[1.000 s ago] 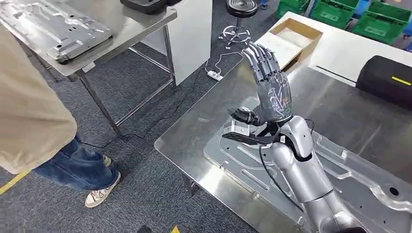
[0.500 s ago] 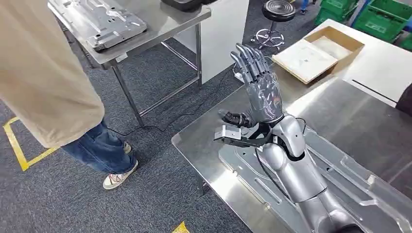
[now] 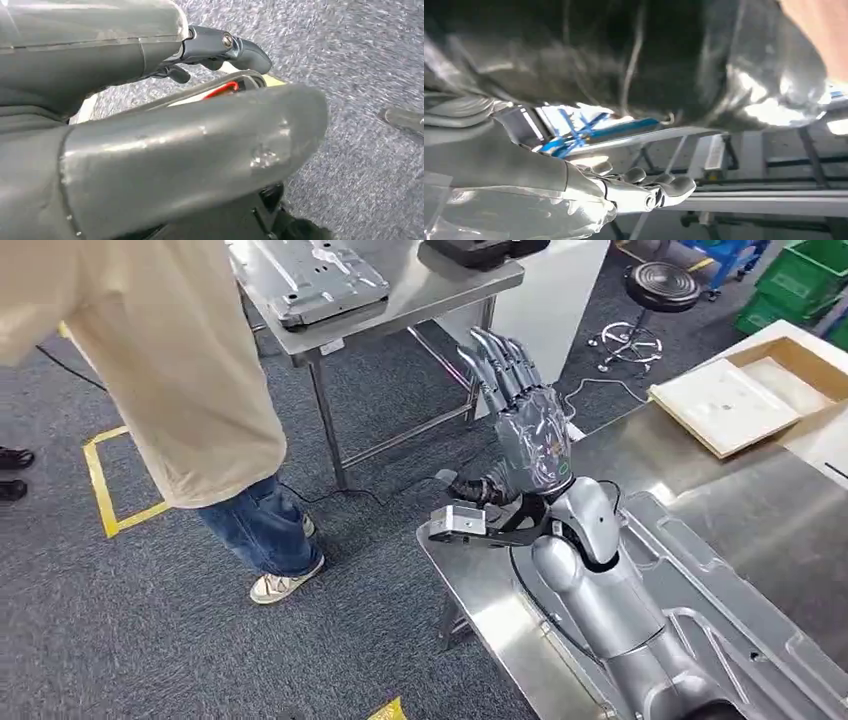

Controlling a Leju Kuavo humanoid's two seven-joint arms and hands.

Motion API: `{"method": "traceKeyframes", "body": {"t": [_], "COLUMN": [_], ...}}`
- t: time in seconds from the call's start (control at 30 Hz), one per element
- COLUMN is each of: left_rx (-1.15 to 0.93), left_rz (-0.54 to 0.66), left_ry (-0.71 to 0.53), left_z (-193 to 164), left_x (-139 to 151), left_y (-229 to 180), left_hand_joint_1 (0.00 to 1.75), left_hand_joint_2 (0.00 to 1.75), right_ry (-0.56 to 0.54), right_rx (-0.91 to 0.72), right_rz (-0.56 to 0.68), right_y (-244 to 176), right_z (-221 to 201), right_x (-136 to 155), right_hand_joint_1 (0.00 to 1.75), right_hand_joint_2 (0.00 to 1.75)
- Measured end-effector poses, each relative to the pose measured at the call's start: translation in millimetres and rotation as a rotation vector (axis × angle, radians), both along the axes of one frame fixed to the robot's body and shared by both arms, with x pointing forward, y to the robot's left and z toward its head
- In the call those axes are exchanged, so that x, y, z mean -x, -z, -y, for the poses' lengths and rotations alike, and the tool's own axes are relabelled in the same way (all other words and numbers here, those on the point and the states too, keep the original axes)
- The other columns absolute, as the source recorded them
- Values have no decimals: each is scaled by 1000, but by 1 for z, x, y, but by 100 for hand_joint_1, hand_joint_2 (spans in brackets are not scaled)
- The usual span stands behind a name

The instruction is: Take the parts from the cabinet and place them on the table.

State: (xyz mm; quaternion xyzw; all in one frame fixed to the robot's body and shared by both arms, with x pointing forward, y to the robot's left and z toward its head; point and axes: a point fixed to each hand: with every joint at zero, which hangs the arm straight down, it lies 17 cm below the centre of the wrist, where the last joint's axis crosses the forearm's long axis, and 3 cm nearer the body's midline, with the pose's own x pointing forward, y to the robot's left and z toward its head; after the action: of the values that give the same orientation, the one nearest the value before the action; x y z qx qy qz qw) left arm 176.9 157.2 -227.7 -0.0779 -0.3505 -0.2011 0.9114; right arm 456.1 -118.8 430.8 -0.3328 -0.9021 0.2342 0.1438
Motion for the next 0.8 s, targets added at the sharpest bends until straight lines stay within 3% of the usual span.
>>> {"method": "traceKeyframes", "body": {"t": [0.8], "left_rx": [-18], "left_rz": [6], "left_ry": [-33], "left_z": [-20], "left_x": [3], "left_y": [3], "left_hand_joint_1": [0], "left_hand_joint_2": [0], "right_ry": [-29], "right_rx": [-38], "right_rz": [1], "right_y": [10], "right_z": [-4], "right_x": [10], "right_hand_joint_1": [0], "right_hand_joint_2": [0]}}
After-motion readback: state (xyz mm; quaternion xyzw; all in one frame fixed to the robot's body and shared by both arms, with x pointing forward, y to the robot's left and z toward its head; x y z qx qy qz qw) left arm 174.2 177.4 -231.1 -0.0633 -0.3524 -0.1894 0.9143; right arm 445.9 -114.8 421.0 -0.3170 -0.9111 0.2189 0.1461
